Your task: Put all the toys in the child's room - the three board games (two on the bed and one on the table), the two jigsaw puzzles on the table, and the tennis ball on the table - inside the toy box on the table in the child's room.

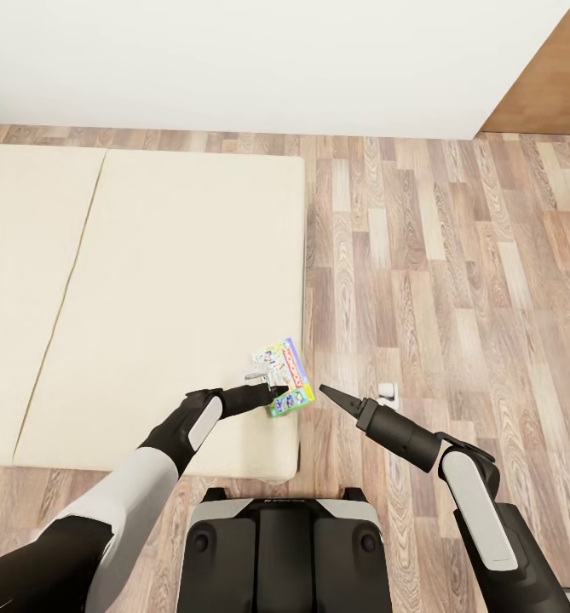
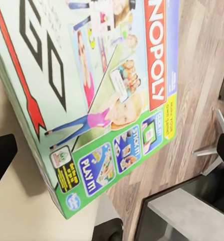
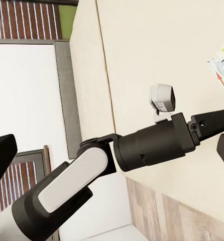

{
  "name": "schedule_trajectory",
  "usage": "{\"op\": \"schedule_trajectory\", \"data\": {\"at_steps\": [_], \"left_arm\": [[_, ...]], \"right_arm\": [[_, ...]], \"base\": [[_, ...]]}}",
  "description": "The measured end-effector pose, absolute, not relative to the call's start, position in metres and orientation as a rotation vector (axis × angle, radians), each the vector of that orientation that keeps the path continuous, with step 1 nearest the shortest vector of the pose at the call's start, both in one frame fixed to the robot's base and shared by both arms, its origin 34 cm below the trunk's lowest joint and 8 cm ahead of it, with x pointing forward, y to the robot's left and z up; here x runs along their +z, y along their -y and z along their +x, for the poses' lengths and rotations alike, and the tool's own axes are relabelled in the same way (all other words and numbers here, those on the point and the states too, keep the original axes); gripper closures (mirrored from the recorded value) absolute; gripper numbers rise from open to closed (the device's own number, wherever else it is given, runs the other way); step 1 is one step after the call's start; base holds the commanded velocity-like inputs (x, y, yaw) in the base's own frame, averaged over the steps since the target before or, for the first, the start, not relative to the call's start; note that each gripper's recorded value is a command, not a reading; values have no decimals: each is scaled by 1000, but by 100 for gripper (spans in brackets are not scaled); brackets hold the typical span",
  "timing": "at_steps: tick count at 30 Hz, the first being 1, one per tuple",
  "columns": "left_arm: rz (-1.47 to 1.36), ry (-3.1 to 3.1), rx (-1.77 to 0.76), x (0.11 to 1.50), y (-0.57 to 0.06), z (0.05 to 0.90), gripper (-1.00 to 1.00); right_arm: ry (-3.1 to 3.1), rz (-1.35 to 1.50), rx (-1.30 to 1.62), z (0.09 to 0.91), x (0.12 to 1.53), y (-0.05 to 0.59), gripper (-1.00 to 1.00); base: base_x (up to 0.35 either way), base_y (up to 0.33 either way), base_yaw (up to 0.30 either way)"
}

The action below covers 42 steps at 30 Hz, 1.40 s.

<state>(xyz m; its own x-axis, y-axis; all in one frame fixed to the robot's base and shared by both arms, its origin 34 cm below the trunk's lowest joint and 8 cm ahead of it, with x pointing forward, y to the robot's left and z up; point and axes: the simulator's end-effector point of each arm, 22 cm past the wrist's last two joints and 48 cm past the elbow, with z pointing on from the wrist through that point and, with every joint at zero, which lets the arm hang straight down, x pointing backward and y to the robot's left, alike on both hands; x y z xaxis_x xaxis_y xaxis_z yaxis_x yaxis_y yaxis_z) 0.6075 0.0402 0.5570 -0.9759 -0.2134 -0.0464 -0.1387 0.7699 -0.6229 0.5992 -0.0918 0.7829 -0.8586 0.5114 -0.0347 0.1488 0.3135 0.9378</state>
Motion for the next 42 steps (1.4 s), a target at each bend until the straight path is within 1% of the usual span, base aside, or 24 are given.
{"op": "schedule_trajectory", "data": {"at_steps": [23, 29, 42], "left_arm": [[-286, -2855, -988, 559, -48, 612, -100], [-272, -2842, -1002, 568, -49, 624, -100], [-296, -2884, -970, 569, -92, 630, -100]], "right_arm": [[-2259, 593, 1559, 599, 783, 92, -100], [-2260, 593, 1558, 599, 783, 93, -100], [-2261, 595, 1557, 599, 782, 93, -100]], "base": [[0, 0, 0], [0, 0, 0], [0, 0, 0]]}}
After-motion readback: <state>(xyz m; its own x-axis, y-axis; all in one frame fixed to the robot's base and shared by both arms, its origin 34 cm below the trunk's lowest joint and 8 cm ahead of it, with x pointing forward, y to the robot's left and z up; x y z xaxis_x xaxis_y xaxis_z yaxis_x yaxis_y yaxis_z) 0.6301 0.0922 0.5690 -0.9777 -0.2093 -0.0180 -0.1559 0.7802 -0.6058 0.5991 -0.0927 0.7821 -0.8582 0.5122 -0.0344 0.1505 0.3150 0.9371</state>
